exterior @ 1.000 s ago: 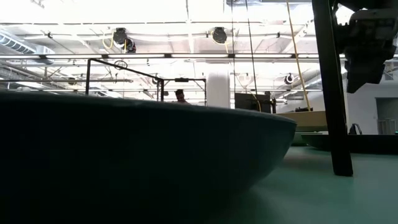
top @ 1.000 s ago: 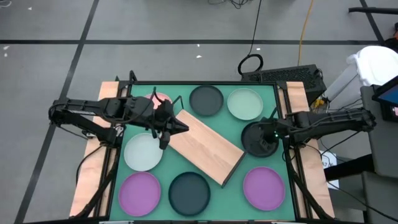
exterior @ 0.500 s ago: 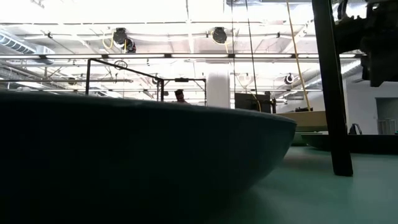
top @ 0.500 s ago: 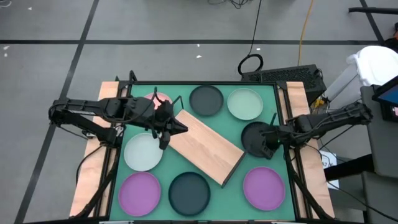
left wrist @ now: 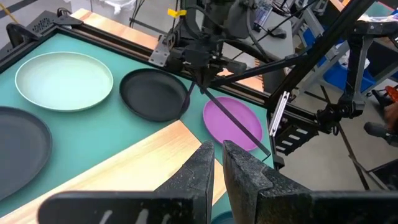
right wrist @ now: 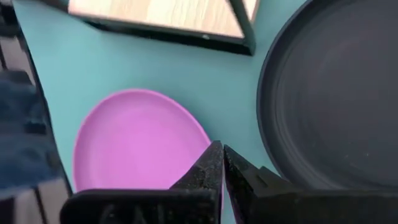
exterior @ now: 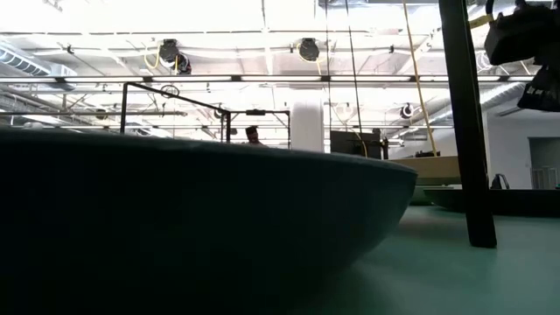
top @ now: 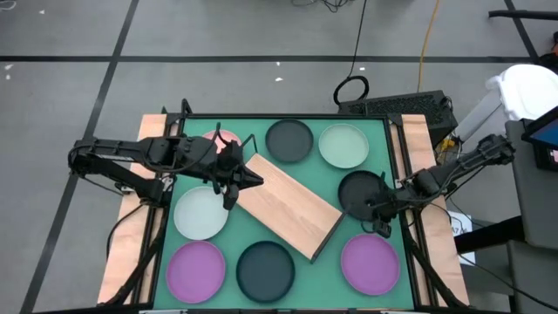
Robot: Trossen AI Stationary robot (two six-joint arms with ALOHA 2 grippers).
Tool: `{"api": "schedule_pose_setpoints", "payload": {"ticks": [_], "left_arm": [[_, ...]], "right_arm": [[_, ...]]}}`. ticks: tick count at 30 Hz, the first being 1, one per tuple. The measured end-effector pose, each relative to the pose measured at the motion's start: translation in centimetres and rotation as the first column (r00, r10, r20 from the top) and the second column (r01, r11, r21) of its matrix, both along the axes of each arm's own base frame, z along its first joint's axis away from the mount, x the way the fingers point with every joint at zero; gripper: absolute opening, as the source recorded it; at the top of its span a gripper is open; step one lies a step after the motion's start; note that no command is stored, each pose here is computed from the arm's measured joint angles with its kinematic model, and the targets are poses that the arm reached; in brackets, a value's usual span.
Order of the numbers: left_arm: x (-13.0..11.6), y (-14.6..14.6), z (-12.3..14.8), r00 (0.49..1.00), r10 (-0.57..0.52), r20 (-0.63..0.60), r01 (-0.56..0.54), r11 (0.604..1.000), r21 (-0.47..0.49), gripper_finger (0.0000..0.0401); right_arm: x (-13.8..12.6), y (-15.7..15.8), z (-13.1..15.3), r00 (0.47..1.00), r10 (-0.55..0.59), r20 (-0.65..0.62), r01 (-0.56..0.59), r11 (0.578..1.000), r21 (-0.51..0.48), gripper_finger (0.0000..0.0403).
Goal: Place and stack plates onto a shelf
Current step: Put the black plate on the shelf
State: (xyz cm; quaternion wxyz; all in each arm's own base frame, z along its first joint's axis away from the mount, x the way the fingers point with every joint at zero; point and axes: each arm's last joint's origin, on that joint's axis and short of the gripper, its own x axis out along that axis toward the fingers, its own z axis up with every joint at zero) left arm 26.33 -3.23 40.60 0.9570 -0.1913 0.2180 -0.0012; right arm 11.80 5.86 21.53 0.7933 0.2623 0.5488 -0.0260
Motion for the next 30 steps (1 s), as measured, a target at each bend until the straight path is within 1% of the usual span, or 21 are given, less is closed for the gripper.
{"api": "schedule_pose_setpoints", "payload": {"ticks": [3, 6, 10, 12, 15, 20, 24, 28, 30], "left_arm": [[0.0, 0.0, 0.0, 1.000, 0.000, 0.000, 0.000, 1.000, 0.000, 0.0040], [0.0, 0.0, 0.0, 1.000, 0.000, 0.000, 0.000, 1.000, 0.000, 0.0040], [0.0, 0.0, 0.0, 1.000, -0.006, 0.001, 0.006, 1.000, 0.014, 0.0040], [0.0, 0.0, 0.0, 1.000, -0.010, 0.002, 0.010, 1.000, 0.023, 0.0040], [0.0, 0.0, 0.0, 1.000, -0.016, 0.003, 0.015, 0.999, 0.034, 0.0040], [0.0, 0.0, 0.0, 1.000, -0.016, 0.003, 0.016, 0.999, 0.037, 0.0040], [0.0, 0.0, 0.0, 1.000, -0.011, 0.002, 0.011, 1.000, 0.026, 0.0040], [0.0, 0.0, 0.0, 1.000, -0.011, 0.002, 0.010, 1.000, 0.025, 0.0040], [0.0, 0.0, 0.0, 1.000, -0.013, 0.002, 0.013, 0.999, 0.029, 0.0040]], "right_arm": [[0.1, 0.4, -0.2, 0.997, 0.073, 0.008, -0.073, 0.997, -0.026, 0.0019], [0.4, 0.7, -0.3, 0.993, 0.114, 0.020, -0.113, 0.992, -0.048, 0.0042], [0.7, 0.6, -0.6, 0.997, 0.077, 0.026, -0.073, 0.991, -0.113, 0.0078], [0.7, 0.5, -1.0, 0.997, 0.079, 0.024, -0.075, 0.987, -0.143, 0.0100], [0.7, 0.5, -1.9, 0.993, 0.112, 0.030, -0.106, 0.982, -0.156, 0.0135], [0.4, 0.4, -3.9, 0.993, 0.119, 0.015, -0.115, 0.981, -0.159, 0.0181], [0.1, 0.2, -4.7, 0.992, 0.125, -0.007, -0.124, 0.978, -0.170, 0.0196], [0.1, 0.2, -4.9, 0.980, 0.198, -0.011, -0.197, 0.959, -0.204, 0.0191], [0.0, 0.2, -5.1, 0.972, 0.231, -0.043, -0.235, 0.945, -0.227, 0.0185]]}}
